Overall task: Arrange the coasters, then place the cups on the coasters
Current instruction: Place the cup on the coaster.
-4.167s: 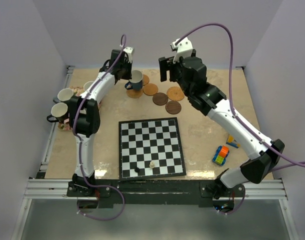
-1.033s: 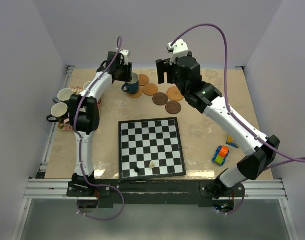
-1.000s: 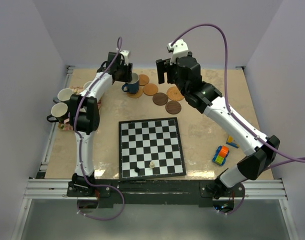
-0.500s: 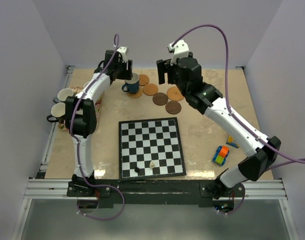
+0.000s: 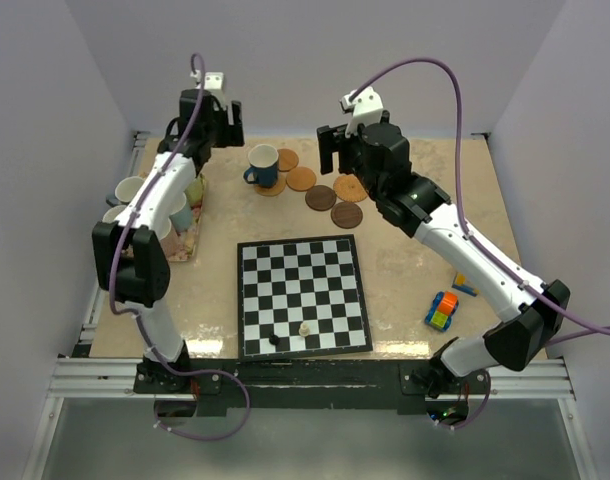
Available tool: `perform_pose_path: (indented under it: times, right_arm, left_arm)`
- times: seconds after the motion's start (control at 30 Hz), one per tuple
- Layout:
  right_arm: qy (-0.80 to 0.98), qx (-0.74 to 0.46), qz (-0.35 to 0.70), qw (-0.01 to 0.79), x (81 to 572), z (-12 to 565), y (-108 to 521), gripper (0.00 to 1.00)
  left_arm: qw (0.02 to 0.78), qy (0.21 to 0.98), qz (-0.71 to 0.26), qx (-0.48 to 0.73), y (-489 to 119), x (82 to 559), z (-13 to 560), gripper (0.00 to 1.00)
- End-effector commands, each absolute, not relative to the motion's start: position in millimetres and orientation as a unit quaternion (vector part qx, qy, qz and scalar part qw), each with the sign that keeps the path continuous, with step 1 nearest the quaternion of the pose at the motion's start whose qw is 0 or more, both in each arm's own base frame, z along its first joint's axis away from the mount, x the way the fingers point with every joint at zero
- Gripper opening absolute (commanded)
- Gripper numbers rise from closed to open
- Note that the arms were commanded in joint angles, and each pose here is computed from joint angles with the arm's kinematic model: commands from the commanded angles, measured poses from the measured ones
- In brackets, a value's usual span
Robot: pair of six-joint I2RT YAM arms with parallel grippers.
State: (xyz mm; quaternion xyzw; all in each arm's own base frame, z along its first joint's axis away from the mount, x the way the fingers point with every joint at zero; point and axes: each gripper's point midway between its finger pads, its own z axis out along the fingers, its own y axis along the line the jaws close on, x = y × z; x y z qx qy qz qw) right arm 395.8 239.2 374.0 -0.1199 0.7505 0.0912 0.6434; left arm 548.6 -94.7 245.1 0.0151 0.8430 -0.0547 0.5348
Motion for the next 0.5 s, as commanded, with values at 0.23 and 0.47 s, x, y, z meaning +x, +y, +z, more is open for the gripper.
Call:
perform_pose_path:
  times: [0.23,0.47]
  right_arm:
    - [0.727,-0.118,0.119,0.666,385.6,386.2,234.6,0.88]
    - [0.722,-0.114,0.122,0.671,386.6,386.1,221.8,0.88]
  left_arm:
    - [0.448,0.851,0.063,-0.265,120.7,424.1,234.5,0.79]
    - [0.378,0.859,0.109,-0.328,180.6,388.6,203.8,0.75]
